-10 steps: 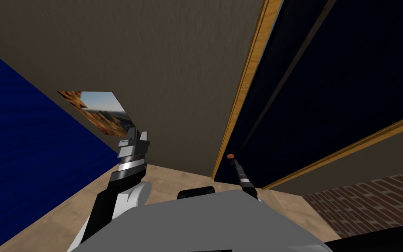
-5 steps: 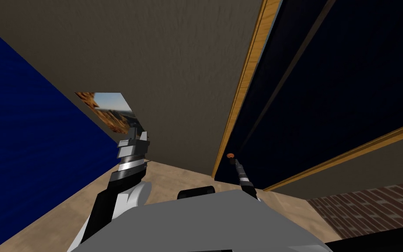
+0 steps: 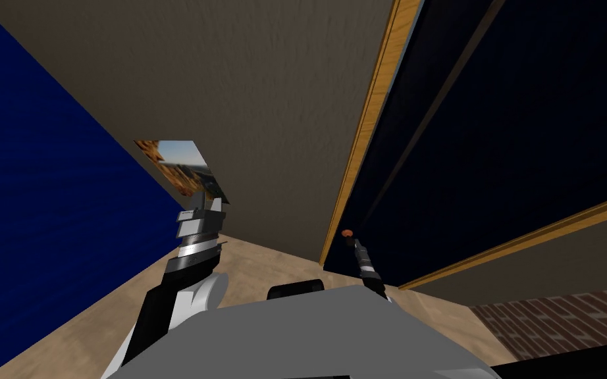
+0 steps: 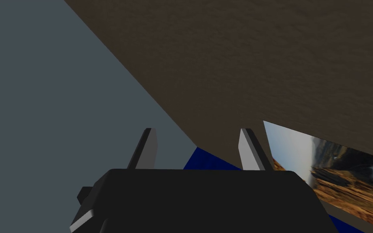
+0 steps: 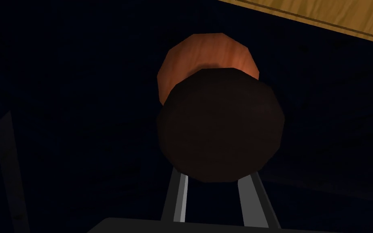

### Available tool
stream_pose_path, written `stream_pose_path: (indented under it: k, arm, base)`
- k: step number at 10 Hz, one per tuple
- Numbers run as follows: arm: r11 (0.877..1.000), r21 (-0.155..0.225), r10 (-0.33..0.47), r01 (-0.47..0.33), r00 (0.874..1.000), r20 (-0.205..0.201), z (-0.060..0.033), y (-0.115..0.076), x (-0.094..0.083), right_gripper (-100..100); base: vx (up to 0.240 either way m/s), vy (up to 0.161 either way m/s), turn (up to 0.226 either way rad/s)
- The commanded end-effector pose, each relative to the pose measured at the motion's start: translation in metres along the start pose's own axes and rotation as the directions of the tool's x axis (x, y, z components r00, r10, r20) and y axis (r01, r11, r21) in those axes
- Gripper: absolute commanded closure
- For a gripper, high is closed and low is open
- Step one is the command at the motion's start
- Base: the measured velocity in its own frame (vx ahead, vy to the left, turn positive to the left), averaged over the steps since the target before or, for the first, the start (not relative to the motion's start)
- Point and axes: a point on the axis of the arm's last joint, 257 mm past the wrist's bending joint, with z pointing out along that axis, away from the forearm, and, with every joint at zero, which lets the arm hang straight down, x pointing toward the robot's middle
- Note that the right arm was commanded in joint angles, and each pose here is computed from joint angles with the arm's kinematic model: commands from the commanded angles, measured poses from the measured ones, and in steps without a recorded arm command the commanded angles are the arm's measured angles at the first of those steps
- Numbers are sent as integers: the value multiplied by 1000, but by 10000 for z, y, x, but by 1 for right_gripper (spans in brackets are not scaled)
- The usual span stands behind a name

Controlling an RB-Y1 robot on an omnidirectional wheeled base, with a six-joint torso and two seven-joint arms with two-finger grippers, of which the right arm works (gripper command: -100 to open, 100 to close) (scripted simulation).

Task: Pull the door open

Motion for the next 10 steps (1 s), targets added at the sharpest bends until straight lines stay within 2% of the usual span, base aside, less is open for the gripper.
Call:
stream_pose_path:
  k: [1,2,3,4,5,7,8,9,10]
  arm:
    - [999,-14,44,-44,999,-2,35,46,45,100]
    - [995,-13,95,-95,995,9,55,42,34,100]
    - [995,-13,100,-100,995,9,55,42,34,100]
    - [988,-13,153,-153,988,19,74,39,23,100]
    - [988,-13,155,-155,988,19,74,39,23,100]
    - [969,-15,249,-248,968,40,112,29,2,100]
    - [964,-16,265,-265,963,40,112,29,2,100]
    - [950,-18,312,-312,949,50,130,24,-8,100]
    - [950,5,312,-312,948,60,68,-47,-40,-100]
  base:
    - [-39,-15,29]
    - [-47,-13,61]
    - [-36,-13,57]
    - [-46,-16,87]
    - [-43,-18,42]
    - [-63,-24,96]
    - [-57,-14,61]
    - [-52,-13,60]
    - [-34,-18,9]
